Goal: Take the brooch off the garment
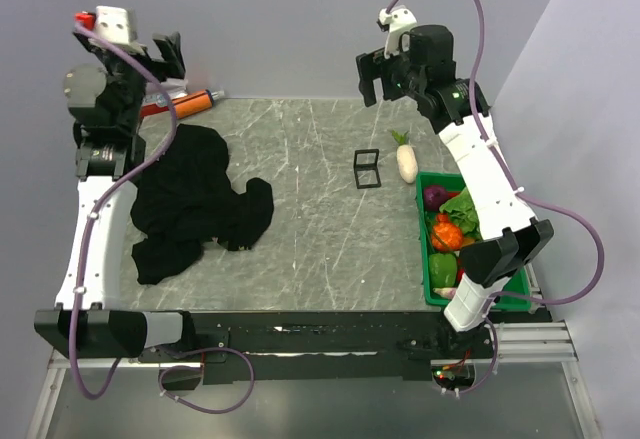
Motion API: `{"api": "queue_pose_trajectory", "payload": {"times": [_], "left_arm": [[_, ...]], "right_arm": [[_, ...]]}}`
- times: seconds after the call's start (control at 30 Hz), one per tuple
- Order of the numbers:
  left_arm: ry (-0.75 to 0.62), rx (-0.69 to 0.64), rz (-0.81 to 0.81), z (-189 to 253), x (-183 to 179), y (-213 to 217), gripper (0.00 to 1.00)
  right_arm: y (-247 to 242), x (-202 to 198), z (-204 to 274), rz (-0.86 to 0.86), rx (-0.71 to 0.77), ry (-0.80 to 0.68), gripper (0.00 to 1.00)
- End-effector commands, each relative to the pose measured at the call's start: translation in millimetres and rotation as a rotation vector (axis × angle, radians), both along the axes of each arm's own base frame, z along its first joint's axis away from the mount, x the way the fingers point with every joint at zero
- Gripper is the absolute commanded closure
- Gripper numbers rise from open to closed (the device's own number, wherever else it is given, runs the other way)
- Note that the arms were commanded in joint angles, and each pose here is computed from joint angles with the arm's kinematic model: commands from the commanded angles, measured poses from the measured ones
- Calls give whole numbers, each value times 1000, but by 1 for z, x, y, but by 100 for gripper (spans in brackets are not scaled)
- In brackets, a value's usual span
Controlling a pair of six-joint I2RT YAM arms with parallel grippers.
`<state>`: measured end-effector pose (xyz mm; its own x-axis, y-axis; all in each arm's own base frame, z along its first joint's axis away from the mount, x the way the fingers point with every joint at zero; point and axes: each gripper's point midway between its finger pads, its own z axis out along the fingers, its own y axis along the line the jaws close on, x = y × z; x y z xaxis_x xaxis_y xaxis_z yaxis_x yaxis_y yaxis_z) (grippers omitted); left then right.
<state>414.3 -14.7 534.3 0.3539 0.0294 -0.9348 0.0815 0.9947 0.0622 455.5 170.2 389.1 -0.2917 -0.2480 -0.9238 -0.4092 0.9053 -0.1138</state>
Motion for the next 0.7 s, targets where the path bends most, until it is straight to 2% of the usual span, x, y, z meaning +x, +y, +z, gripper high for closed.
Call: {"api": "queue_pose_trajectory", "payload": {"times": [0.0,0.03,0.07,0.1,0.13,0.2,0.23,0.27,0.33,0.37,0.47,0.53,0.67], "left_arm": [[294,198,-85,-108,28,-14,4],[403,300,-140,-141,16,-19,1],[457,532,-186,-178,8,-19,3],[508,593,-160,-198,2,-10,4],[541,632,-142,-212,-5,-4,2],[614,681,-145,-240,-29,16,1],[643,677,-125,-244,-39,29,1],[709,667,-135,-259,-50,33,1],[789,626,-97,-271,-61,50,0],[839,554,-77,-279,-67,55,0],[938,323,-38,-294,-82,80,1],[1046,195,-45,-320,-104,93,1],[1184,148,-38,-363,-138,110,3]], "right_arm": [[19,-8,13,89,69,-14,0],[32,-17,11,198,64,-13,0],[41,-27,9,296,44,-11,0],[50,-38,7,401,22,-21,0],[67,-60,2,598,-1,-47,0],[78,-71,2,669,27,-72,0],[82,-79,-12,695,47,-48,0],[92,-85,-10,761,80,-84,2],[102,-97,-37,833,114,-56,12],[115,-100,-36,873,133,-88,14],[144,-109,-70,936,147,-5,14],[160,-110,-90,964,136,48,14],[191,-111,-122,1032,129,78,16]]}}
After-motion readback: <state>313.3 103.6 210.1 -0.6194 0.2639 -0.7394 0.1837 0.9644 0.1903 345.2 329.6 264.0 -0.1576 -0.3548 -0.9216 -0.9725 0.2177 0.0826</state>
